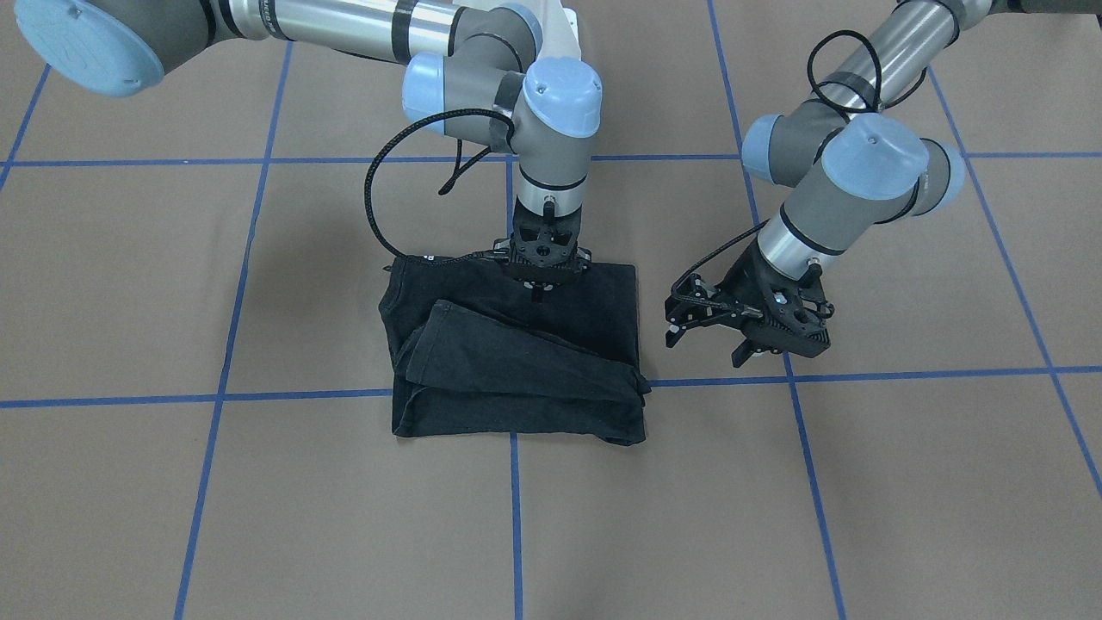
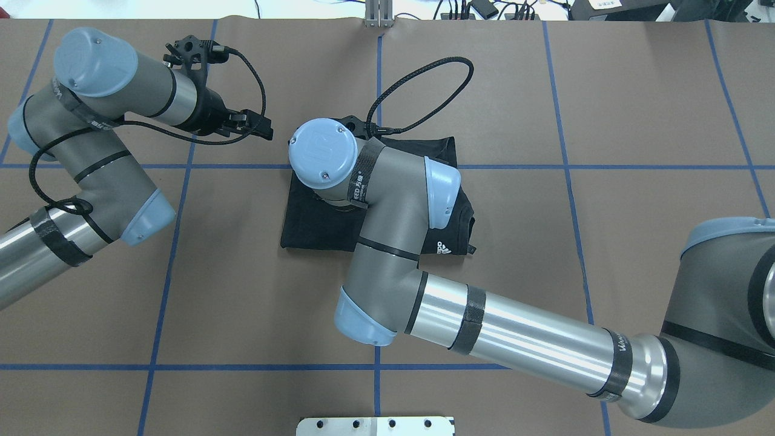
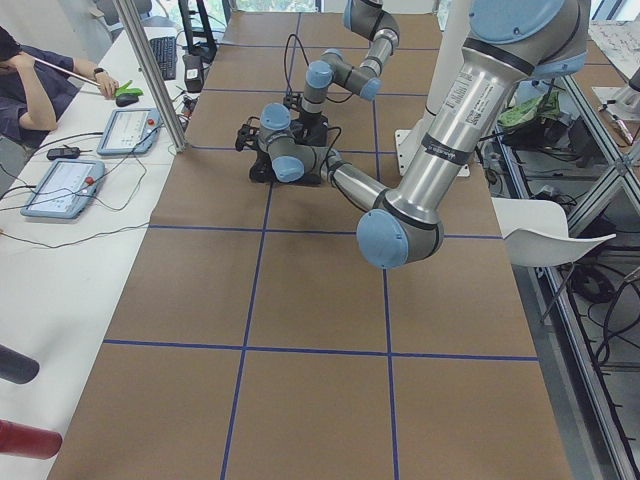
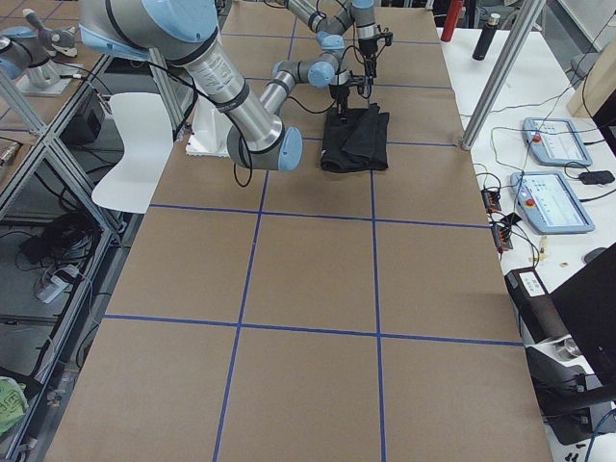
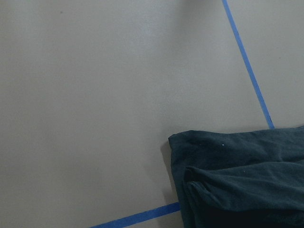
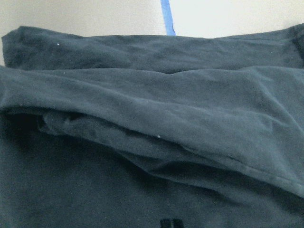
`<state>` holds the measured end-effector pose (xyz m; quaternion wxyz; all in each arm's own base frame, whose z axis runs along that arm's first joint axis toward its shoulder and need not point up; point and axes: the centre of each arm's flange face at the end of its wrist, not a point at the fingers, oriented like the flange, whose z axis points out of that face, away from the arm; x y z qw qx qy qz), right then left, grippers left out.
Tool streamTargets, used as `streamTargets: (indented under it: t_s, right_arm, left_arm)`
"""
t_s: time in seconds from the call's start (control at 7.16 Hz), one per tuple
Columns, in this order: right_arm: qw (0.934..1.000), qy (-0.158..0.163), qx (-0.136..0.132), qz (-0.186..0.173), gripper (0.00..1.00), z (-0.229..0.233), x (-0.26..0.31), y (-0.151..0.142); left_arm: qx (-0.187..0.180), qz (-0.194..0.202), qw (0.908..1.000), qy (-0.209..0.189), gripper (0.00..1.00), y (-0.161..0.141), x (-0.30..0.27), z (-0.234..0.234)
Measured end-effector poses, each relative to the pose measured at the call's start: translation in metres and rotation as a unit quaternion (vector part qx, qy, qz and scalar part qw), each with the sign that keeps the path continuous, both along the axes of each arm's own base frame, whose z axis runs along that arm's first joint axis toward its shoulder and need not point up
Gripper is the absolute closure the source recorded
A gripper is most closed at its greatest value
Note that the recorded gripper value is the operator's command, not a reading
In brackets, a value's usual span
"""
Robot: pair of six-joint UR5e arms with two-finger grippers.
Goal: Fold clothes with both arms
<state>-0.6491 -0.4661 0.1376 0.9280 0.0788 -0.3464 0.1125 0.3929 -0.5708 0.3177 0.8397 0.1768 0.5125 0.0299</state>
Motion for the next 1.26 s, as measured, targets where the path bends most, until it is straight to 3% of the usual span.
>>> streamTargets:
  t_s: [0.28,0.56,1.12,1.26]
  right_arm:
    - [0.9999,-0.003,0.004,0.014,1.00,0.015,0.001,-0.025]
    - [0.9991,0.018,0.007,0.039,1.00,0.038,0.009,-0.056]
    - [0.9956,0.061,0.029,0.066,1.00,0.081,0.067,-0.152]
    - [0.9957,0.061,0.036,0.059,0.79,0.086,0.078,-0.166]
  left_arm:
    - [0.000,0.001,1.0000,0.001,0.00,0.000,-0.001,-0.001]
    - [0.002,0.001,1.0000,0.003,0.00,0.001,-0.002,-0.003]
    - [0.003,0.001,1.0000,0.004,0.00,0.002,-0.003,-0.004]
    - [0.003,0.001,1.0000,0.004,0.00,0.003,-0.004,-0.003]
